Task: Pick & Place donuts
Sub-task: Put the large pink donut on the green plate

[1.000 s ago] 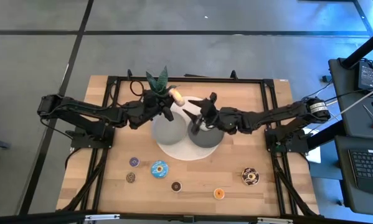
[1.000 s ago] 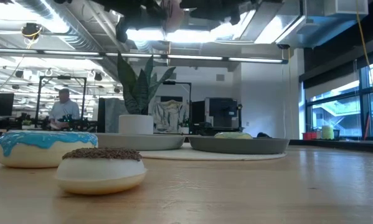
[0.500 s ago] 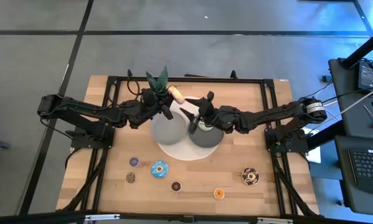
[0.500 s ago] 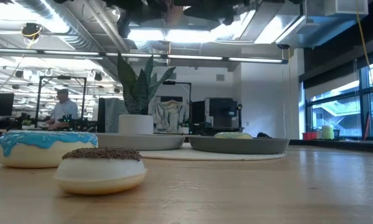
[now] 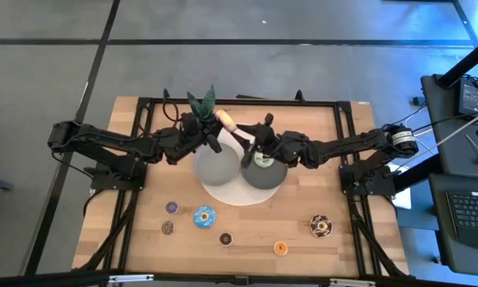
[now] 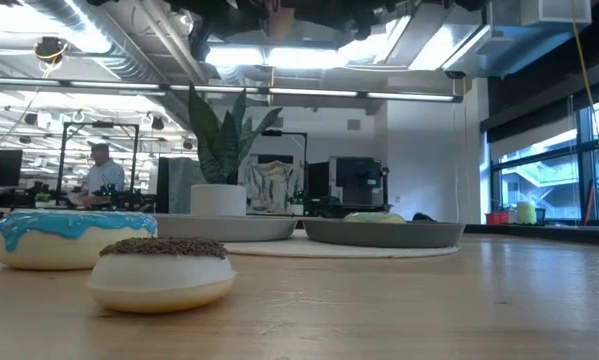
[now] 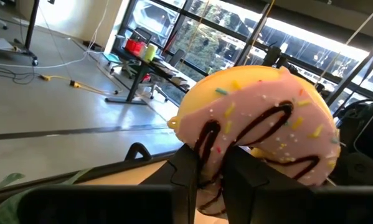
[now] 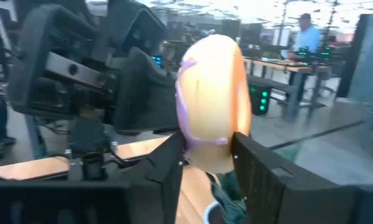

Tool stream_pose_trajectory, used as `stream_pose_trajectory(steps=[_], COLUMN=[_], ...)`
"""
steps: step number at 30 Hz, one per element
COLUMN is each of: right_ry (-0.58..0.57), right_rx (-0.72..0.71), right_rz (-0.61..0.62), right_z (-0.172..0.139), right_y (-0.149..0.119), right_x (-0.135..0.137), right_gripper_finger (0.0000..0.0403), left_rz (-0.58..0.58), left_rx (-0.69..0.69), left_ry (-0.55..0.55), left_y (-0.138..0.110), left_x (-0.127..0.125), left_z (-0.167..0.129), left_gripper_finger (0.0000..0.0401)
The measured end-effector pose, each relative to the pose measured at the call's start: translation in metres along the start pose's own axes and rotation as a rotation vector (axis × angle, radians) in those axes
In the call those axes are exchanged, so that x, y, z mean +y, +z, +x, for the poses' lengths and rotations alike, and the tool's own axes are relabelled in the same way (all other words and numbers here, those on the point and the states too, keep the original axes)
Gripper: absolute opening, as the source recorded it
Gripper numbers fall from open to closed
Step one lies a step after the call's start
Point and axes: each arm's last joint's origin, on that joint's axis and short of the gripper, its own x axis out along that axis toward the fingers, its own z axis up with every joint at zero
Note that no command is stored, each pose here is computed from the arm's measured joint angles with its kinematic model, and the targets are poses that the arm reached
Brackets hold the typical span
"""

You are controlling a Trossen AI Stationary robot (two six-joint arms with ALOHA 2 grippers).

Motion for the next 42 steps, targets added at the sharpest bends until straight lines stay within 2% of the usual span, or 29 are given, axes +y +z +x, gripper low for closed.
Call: stream_pose_trajectory(steps=[10, 13, 17, 21, 27, 31, 33, 35, 38, 42], right_ry=[0.006, 0.006, 0.005, -0.044, -0.058, -0.079, -0.075, -0.025, 0.058, 0.160], right_rx=[-0.001, 0.000, 0.000, 0.004, 0.010, 0.059, 0.127, 0.230, 0.450, 0.785], right_rz=[-0.003, -0.003, -0.004, -0.005, 0.056, 0.077, 0.101, 0.180, 0.355, 0.511], right_z=[0.000, 0.000, 0.000, 0.000, -0.007, -0.014, -0.020, -0.029, -0.041, -0.052], right_y=[0.000, 0.000, 0.000, 0.000, 0.011, 0.017, 0.018, 0.018, 0.011, -0.017], right_x=[0.000, 0.000, 0.000, -0.001, -0.009, -0.018, -0.024, -0.032, -0.046, -0.056], right_gripper_finger=[0.0036, 0.0017, 0.0011, 0.0016, 0.0013, 0.0012, 0.0012, 0.0012, 0.0012, 0.0015], left_rz=[0.013, 0.091, 0.155, 0.196, 0.204, 0.204, 0.201, 0.195, 0.164, 0.158], left_rx=[0.009, 0.021, 0.017, 0.008, 0.083, 0.160, 0.203, 0.253, 0.318, 0.354], left_ry=[0.006, 0.002, 0.001, 0.018, 0.015, 0.024, 0.007, -0.004, -0.027, -0.017], left_y=[-0.001, -0.002, -0.002, 0.000, 0.001, 0.004, 0.007, 0.009, 0.014, 0.017], left_x=[0.001, 0.001, 0.000, -0.002, 0.000, 0.005, 0.007, 0.011, 0.017, 0.022], left_z=[0.000, 0.000, -0.001, -0.005, -0.017, -0.029, -0.035, -0.041, -0.050, -0.056], left_gripper_finger=[0.0057, 0.0060, 0.0076, 0.0113, 0.0181, 0.0212, 0.0222, 0.0227, 0.0229, 0.0226])
